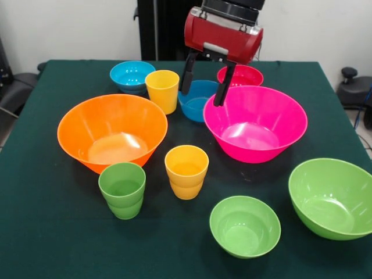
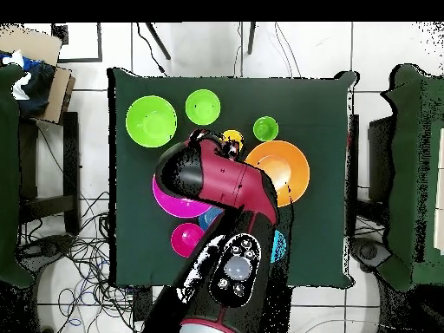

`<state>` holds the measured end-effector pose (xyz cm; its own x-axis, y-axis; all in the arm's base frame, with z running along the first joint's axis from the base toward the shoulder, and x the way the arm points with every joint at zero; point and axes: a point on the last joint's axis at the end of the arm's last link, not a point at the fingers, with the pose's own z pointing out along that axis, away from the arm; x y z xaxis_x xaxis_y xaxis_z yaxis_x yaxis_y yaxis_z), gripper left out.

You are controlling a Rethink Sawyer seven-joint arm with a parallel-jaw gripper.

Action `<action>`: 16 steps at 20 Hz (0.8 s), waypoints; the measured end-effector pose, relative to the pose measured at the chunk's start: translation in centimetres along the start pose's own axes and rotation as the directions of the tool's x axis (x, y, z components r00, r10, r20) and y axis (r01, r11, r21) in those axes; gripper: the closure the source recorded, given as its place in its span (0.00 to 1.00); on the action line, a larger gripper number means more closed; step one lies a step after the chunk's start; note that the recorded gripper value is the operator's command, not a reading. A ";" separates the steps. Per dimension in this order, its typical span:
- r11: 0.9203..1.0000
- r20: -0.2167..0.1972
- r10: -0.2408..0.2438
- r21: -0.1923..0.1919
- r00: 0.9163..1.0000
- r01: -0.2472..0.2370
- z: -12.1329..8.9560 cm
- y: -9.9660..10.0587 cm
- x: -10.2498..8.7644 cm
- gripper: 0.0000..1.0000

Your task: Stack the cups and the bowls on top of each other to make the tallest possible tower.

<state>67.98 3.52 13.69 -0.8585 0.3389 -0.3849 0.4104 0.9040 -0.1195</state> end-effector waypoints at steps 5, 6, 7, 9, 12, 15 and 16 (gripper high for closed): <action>0.999 -0.013 0.021 -0.023 1.000 -0.021 0.0 -0.1 -0.1 0.00; 0.999 -0.015 0.027 -0.029 1.000 -0.027 -0.1 -0.2 -0.2 0.00; 0.999 -0.019 0.036 -0.037 0.999 -0.037 -0.3 -0.4 -0.3 0.00; 0.998 -0.023 0.048 -0.045 0.999 -0.049 -0.7 -0.7 -0.3 0.00; 0.997 -0.025 0.060 -0.050 0.998 -0.061 -1.7 -1.2 -0.1 0.00; 0.996 -0.027 0.065 -0.054 0.998 -0.066 -2.7 -1.4 0.0 0.00; 0.996 -0.026 0.065 -0.055 0.998 -0.066 -2.8 -1.4 0.0 0.00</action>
<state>66.53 3.02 16.46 -0.8378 0.4037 -0.3677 0.4490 0.8925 -0.0433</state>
